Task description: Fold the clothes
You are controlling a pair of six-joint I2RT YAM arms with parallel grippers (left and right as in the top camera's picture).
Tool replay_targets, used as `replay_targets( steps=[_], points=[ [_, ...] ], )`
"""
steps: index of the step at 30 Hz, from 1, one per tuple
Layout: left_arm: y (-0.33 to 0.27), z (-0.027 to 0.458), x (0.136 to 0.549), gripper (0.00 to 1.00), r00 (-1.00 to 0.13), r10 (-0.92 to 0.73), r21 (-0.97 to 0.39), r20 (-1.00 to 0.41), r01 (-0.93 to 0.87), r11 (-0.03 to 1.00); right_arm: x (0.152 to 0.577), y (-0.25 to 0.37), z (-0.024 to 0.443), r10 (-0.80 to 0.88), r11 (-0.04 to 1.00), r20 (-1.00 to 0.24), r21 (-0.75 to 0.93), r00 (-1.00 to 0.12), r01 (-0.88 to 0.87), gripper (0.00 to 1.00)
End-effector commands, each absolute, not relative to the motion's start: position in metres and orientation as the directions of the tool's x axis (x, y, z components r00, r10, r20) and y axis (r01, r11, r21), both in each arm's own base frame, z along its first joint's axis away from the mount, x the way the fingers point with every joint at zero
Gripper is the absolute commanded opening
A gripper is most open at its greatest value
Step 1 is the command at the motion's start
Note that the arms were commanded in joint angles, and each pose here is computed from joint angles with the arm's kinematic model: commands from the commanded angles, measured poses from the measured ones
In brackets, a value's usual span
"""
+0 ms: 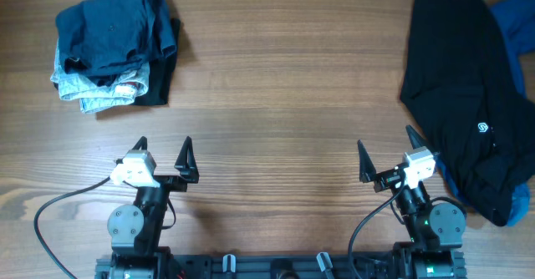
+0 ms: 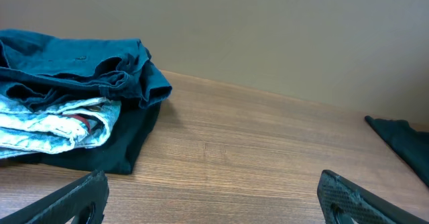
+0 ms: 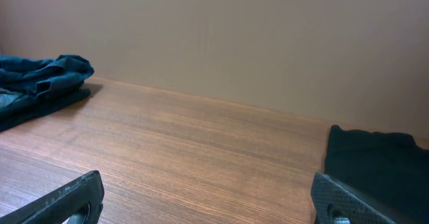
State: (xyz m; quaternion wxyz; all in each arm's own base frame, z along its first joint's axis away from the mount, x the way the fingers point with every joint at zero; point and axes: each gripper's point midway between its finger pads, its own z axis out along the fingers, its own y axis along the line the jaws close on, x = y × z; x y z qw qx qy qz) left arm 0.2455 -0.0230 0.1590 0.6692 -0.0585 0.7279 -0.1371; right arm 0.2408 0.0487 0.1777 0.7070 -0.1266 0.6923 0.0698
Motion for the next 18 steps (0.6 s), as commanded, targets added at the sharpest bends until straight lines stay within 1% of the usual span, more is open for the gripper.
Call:
replay_targets(
  steps=[1,2,11,14,17,18],
  points=[
    [-0.024,0.158,0.245,1.00,-0.102,-0.277,-0.287,-0.955,0.100,0.953,0.240,0.049,0.180,-0.110,0.955,-0.993,-0.119,0.051,-0.272,1.00],
    [-0.024,0.158,0.245,1.00,-0.102,-0.277,-0.287,-0.955,0.100,0.953,0.240,0.049,0.180,-0.128,0.952,-0.990,-0.139,0.056,-0.272,1.00],
    [-0.025,0.158,0.245,1.00,-0.103,-0.277,-0.288,-0.955,0.105,0.952,0.240,0.051,0.181,-0.117,0.951,-0.991,-0.129,0.059,-0.282,1.00],
    [-0.020,0.158,0.245,1.00,-0.094,-0.279,-0.286,-0.956,0.076,0.955,0.238,0.055,0.191,-0.042,0.950,-0.996,-0.064,0.079,-0.306,1.00],
    [-0.026,0.172,0.245,1.00,-0.061,-0.351,-0.356,-0.935,0.124,0.926,0.237,0.055,0.199,0.009,0.951,-0.996,-0.020,0.092,-0.309,1.00],
    [-0.029,0.176,0.245,1.00,-0.052,-0.352,-0.356,-0.935,0.144,0.923,0.237,0.055,0.202,0.009,0.951,-0.995,-0.021,0.095,-0.309,1.00]
  ],
)
